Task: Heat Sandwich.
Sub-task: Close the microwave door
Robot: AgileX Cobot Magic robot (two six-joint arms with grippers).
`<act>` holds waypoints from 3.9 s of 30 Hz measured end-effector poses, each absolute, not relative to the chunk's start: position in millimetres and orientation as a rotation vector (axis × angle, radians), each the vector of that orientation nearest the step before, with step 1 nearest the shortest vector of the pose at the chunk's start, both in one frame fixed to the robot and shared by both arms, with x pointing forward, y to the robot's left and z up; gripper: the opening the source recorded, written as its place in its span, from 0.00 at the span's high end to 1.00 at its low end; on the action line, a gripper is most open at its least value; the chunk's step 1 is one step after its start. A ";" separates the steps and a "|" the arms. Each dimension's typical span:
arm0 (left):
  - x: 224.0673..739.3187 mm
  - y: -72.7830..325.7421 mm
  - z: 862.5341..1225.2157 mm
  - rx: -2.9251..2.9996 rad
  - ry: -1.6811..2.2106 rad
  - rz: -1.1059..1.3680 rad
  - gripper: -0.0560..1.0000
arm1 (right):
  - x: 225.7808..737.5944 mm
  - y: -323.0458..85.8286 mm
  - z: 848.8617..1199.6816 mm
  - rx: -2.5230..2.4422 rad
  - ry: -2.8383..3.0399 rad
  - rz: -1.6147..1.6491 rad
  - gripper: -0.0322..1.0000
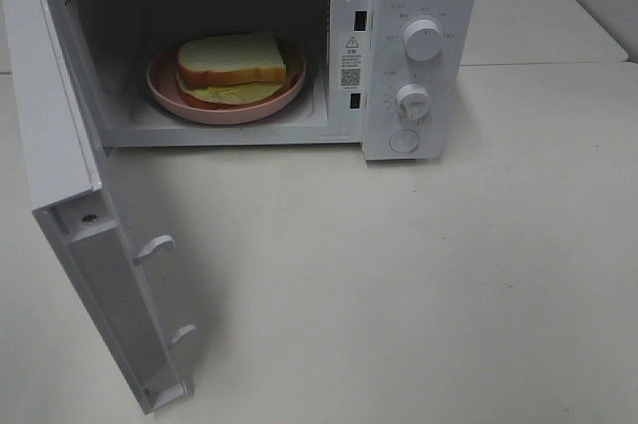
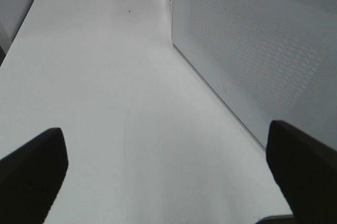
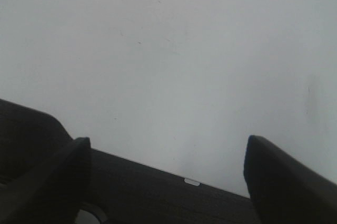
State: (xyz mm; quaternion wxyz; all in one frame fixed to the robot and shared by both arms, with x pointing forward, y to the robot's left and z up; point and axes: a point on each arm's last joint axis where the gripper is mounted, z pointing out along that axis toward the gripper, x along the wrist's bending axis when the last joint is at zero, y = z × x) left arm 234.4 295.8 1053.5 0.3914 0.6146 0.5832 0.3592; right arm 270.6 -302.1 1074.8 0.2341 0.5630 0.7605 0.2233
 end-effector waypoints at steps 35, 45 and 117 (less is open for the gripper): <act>234.4 295.8 1053.5 1.561 1.481 0.912 0.03 | 228.9 -306.1 1047.7 1.618 1.587 0.914 0.22; 234.4 295.8 1053.5 1.561 1.481 0.912 0.03 | 228.9 -306.1 1047.7 1.618 1.587 0.914 0.23; 355.3 299.9 1051.6 1.568 1.531 0.937 0.95 | 228.9 -306.1 1047.7 1.615 1.589 0.913 0.23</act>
